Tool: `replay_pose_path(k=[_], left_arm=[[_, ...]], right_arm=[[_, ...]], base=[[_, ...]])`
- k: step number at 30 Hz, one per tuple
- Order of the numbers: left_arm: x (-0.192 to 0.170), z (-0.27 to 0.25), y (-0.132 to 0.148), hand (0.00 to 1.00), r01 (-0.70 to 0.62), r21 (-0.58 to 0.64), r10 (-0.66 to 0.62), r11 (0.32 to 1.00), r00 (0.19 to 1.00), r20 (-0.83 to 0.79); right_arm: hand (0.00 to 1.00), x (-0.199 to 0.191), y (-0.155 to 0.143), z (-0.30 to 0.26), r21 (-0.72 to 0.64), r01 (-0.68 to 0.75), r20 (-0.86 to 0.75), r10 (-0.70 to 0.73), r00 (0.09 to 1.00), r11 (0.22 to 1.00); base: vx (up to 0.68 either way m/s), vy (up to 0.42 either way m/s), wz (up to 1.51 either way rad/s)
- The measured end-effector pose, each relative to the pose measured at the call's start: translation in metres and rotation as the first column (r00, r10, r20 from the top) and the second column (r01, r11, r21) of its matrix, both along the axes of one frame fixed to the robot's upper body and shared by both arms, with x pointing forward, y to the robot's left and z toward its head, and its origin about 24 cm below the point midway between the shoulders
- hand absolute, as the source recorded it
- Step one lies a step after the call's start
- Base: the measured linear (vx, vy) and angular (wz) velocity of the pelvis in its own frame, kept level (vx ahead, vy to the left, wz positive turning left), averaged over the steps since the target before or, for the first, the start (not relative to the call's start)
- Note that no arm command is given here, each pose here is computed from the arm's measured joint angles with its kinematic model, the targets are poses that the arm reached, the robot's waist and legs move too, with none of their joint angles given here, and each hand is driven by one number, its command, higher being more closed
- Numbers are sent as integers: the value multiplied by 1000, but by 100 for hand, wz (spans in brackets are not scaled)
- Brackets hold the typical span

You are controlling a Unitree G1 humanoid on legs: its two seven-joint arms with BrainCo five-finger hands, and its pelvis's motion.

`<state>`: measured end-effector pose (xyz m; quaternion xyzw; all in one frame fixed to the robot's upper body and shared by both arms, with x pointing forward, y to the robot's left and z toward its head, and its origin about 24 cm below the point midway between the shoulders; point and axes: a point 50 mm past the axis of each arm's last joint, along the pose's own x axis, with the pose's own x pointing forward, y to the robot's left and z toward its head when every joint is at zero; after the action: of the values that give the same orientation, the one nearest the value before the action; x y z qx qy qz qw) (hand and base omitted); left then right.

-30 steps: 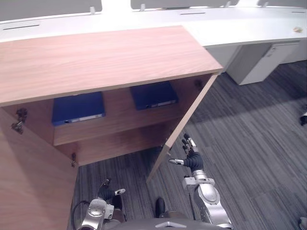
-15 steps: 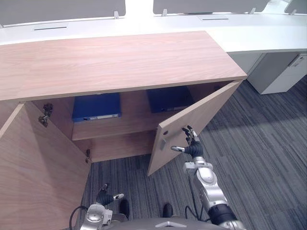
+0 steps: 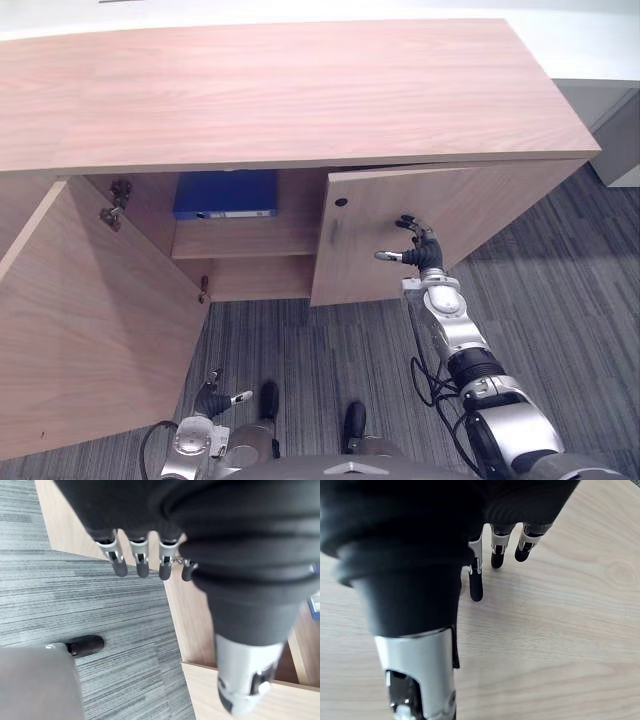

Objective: Walk over to the cabinet, pick up the folder, carry it to the office cabinet, place the folder inside the office cabinet, then close the office cabinet door

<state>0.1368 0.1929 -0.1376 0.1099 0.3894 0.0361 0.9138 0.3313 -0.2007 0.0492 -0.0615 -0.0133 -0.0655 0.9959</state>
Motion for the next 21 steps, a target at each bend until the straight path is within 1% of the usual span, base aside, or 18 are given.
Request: replay_pose_path(k=[4, 6, 9, 11, 14, 16, 17, 20, 21], left_arm=[[0, 0, 0, 0, -14, -2, 14, 1000, 1000, 4], [1, 1, -1, 0, -16, -3, 16, 1000, 1000, 11], [4, 4, 0, 0, -26, 6, 26, 1000, 999, 31], [5, 4, -2, 0, -26, 1, 26, 1000, 999, 35], [4, 3, -4, 0, -27, -6, 27, 1000, 999, 34], [5, 3, -8, 0, -27, -17, 27, 999, 999, 34], [5, 3, -9, 0, -26, -19, 27, 999, 999, 33], [3, 1, -10, 0, -27, -22, 28, 999, 999, 23], [3, 1, -11, 0, -26, -25, 27, 999, 999, 22]], right_arm=[[0, -1, 1, 1, 5, -3, 7, 3, 1000, 1000], [0, -8, 2, -1, 11, -9, 18, 9, 1000, 1000], [0, -31, 12, -16, 67, -20, 13, 19, 1000, 998], [0, -58, 23, -45, 131, -7, -70, 16, 997, 991], [0, -80, 27, -69, 156, 7, -159, 18, 987, 988], [0, -104, 29, -92, 149, 6, -254, 32, 967, 989], [0, -110, 29, -98, 148, 12, -282, 30, 959, 989], [0, -135, 31, -129, 117, 27, -428, 26, 903, 993], [0, -146, 30, -142, 96, 25, -493, 26, 870, 995]], base=[[53, -7, 2], [60, -19, 6], [39, -31, 0], [13, -31, -6], [-9, -12, -19], [-28, -11, -27], [-23, -8, -27], [-9, -7, -22], [-15, -8, -16]])
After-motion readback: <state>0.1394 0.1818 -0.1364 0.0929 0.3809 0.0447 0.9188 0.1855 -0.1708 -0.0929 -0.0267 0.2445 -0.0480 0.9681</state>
